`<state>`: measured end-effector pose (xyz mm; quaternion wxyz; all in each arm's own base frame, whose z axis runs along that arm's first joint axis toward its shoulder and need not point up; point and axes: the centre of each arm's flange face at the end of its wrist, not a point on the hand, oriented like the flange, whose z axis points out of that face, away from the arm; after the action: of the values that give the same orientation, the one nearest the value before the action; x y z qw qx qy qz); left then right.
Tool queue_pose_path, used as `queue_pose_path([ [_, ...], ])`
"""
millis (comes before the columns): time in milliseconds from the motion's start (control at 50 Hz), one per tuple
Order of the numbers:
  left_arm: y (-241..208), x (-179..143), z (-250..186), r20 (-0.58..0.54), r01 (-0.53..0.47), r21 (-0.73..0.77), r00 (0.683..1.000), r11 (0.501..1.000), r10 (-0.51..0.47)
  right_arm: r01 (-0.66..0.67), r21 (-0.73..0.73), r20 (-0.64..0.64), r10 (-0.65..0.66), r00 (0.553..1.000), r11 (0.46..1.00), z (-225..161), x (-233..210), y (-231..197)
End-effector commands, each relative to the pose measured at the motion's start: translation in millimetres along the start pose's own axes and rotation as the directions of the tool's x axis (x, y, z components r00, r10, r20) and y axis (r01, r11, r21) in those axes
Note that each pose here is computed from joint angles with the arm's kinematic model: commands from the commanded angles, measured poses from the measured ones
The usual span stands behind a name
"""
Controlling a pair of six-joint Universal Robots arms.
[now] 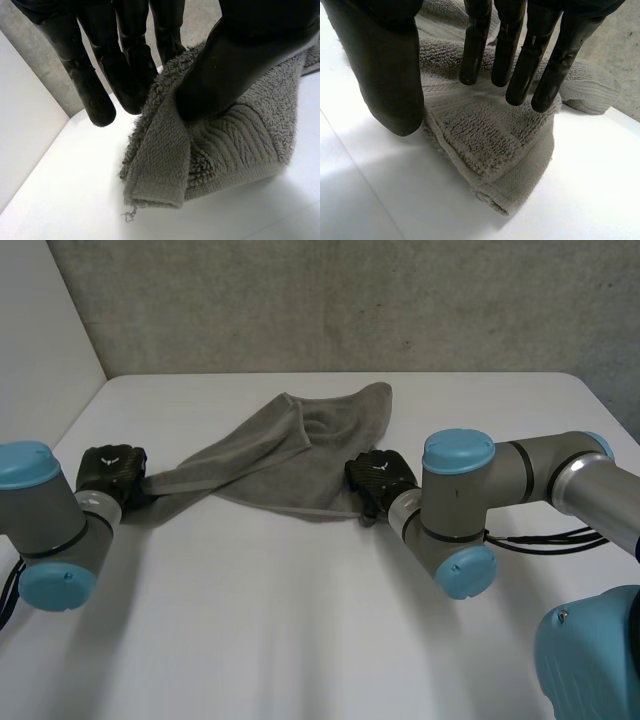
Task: Fold the towel.
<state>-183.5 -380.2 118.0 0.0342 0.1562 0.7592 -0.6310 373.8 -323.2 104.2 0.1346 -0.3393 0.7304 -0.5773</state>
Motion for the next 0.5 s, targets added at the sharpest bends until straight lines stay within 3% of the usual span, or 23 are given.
queue_pose_path([
  [20, -3.2, -0.6, -0.5, 0.002, 0.000, 0.008, 1.000, 1.000, 0.000, 0.001, 0.007, -0.002, -0.001, 1.000, 1.000, 4.3, 0.2, 1.4],
  [400, -18.0, -13.8, 1.0, 0.031, 0.013, 0.034, 0.999, 0.999, -0.014, -0.001, 0.020, -0.034, 0.001, 0.999, 1.000, 8.9, 9.3, -5.4],
  [460, -29.7, -18.0, -2.9, 0.033, 0.053, 0.014, 0.998, 0.999, -0.053, -0.010, 0.007, -0.034, 0.010, 0.999, 1.000, 2.9, 13.7, -14.4],
  [500, -52.9, -23.4, -9.7, 0.029, 0.143, 0.002, 0.989, 0.990, -0.143, -0.019, 0.015, -0.043, 0.020, 0.999, 1.000, -3.1, 20.7, -27.8],
])
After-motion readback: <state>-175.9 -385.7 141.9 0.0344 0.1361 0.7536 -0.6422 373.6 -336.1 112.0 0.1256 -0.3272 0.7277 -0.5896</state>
